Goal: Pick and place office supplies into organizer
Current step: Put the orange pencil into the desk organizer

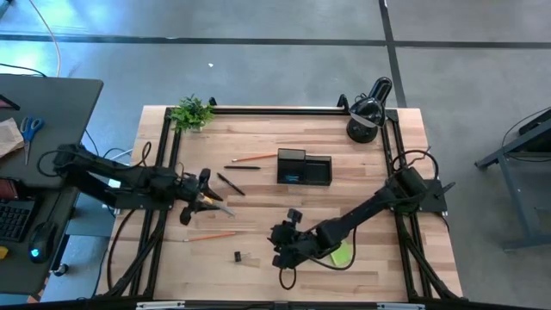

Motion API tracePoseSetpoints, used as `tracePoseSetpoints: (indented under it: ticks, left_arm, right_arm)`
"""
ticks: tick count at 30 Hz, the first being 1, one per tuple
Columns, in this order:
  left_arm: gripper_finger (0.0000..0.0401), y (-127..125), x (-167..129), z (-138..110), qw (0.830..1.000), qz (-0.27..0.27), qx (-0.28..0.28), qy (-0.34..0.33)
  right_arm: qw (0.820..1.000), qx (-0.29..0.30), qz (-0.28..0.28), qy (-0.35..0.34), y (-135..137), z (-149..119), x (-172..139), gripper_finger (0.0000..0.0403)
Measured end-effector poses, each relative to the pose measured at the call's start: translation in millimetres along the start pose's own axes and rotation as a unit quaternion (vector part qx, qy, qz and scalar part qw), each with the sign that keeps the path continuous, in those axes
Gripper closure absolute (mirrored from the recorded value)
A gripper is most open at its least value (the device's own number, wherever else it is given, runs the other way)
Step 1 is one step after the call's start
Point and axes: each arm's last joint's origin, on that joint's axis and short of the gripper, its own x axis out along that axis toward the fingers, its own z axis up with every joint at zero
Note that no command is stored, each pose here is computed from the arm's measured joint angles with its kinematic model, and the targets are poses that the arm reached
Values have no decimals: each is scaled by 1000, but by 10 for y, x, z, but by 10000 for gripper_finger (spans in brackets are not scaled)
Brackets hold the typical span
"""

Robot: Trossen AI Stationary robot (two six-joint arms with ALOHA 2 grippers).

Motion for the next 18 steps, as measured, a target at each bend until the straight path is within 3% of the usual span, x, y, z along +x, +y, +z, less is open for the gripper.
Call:
tracePoseSetpoints:
  ticks: [5, 12, 18]
  left_arm:
    - [272, -41, 0, 11, 999, 27, 13, -14]
    - [272, -110, -11, 103, 998, 2, 21, -64]
    - [272, -107, -13, 115, 997, 6, 24, -70]
  right_arm:
    - [998, -24, 19, -52, -17, 125, 135, 265]
    - [987, -54, 86, -123, -159, 255, 563, 265]
    - [980, -63, 121, -143, -274, 302, 834, 265]
